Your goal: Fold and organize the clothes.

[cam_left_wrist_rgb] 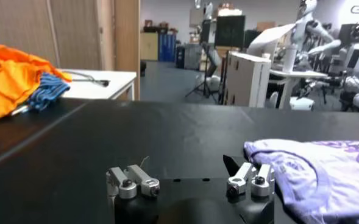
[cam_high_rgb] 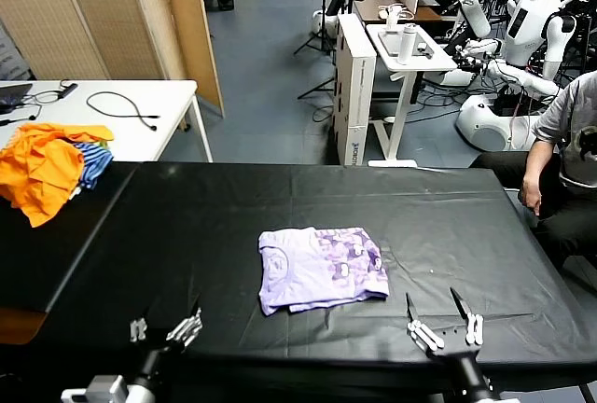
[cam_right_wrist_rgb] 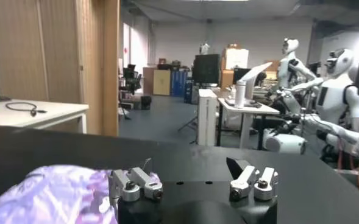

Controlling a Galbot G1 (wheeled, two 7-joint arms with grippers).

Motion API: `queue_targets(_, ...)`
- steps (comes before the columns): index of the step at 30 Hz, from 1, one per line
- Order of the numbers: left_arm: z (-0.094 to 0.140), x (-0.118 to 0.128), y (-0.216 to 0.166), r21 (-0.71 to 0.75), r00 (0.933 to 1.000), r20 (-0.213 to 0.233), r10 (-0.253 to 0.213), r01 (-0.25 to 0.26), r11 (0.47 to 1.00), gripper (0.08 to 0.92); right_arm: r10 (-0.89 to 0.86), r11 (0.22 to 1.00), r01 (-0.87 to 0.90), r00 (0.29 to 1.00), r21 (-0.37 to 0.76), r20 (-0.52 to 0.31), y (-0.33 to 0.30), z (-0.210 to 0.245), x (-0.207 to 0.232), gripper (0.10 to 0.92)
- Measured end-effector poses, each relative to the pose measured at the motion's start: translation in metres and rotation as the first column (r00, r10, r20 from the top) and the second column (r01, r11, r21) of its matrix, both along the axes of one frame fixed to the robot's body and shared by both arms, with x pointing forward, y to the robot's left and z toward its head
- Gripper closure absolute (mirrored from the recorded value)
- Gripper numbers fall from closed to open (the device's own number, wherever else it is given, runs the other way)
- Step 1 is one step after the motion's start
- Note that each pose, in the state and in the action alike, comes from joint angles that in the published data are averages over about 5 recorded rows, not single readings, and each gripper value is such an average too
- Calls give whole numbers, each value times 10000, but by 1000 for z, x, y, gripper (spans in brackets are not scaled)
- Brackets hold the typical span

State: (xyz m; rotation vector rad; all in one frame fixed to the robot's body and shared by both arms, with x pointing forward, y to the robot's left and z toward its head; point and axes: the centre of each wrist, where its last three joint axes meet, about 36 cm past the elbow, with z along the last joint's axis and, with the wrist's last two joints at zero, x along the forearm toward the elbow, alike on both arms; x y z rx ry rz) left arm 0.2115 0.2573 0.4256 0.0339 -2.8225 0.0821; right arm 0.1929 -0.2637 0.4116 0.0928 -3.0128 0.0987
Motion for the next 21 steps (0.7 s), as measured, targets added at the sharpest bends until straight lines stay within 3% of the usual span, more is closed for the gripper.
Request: queue_targets(21, 8, -22, 2, 89, 9995, -237, -219, 221, 9997, 92, -171, 9996, 201, 9894, 194, -1444, 12, -4, -35, 115)
